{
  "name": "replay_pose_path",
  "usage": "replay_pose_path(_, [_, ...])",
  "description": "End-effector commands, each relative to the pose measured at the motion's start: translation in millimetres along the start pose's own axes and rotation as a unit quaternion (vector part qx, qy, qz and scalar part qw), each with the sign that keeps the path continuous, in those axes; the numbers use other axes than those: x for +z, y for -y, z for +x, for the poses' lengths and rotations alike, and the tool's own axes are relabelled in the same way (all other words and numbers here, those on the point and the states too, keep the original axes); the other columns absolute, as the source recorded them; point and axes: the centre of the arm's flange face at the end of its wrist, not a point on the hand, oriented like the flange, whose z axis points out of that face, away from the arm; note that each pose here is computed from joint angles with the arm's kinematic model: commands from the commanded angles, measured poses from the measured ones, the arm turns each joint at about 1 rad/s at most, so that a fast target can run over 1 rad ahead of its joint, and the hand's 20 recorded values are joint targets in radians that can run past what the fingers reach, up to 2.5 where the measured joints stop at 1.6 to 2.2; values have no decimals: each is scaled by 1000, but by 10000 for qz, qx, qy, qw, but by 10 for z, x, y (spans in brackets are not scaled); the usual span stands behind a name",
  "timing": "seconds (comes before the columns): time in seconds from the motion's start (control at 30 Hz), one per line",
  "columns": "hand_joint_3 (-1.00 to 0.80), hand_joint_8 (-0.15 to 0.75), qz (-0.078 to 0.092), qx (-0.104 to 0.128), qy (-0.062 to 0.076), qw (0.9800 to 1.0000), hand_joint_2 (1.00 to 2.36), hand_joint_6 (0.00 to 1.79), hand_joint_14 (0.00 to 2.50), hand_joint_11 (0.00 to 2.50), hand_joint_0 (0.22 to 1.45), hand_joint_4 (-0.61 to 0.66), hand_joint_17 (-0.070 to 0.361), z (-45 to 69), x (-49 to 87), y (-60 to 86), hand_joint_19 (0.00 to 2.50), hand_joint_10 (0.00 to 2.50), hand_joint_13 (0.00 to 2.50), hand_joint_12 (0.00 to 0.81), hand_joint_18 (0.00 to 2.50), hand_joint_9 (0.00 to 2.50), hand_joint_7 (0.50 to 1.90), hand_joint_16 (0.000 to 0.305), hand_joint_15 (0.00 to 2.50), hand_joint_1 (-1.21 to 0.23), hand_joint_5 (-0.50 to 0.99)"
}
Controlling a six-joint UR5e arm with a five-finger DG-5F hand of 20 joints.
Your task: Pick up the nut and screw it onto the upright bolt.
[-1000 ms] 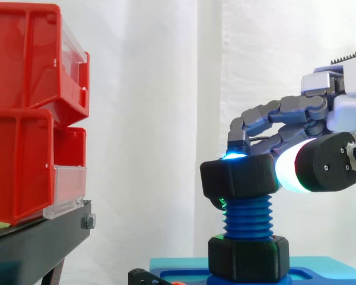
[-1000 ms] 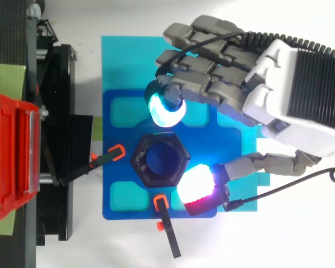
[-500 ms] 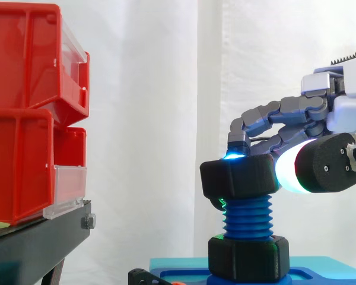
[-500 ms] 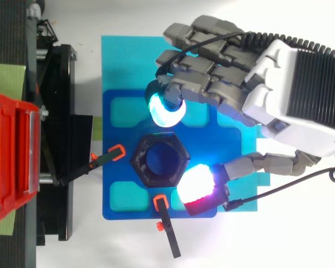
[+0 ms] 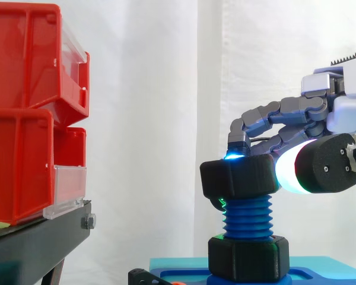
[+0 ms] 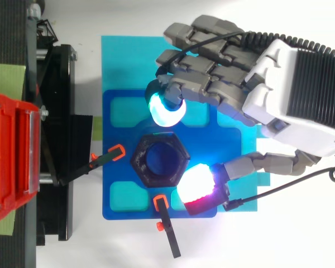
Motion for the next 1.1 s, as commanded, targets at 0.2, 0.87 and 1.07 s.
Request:
replay_pose_path(0.2, [-500, 303, 2, -12, -25, 10000, 1000, 500, 0, 168, 562, 274, 98, 27, -16, 19, 47, 5, 276, 374, 126, 477, 1210, 44, 0, -691, -170])
replay_pose_path(0.87, [-500, 304, -72, 53, 76, 9999, 1000, 500, 0, 168, 562, 276, 98, 141, -65, 43, 40, 5, 277, 375, 125, 477, 1197, 43, 0, -692, -170])
replay_pose_path(1.07, [-500, 301, -87, 62, 93, 9999, 1000, 502, 0, 152, 555, 272, 101, 124, -52, 59, 46, 4, 257, 378, 97, 463, 1079, 45, 0, -735, -188])
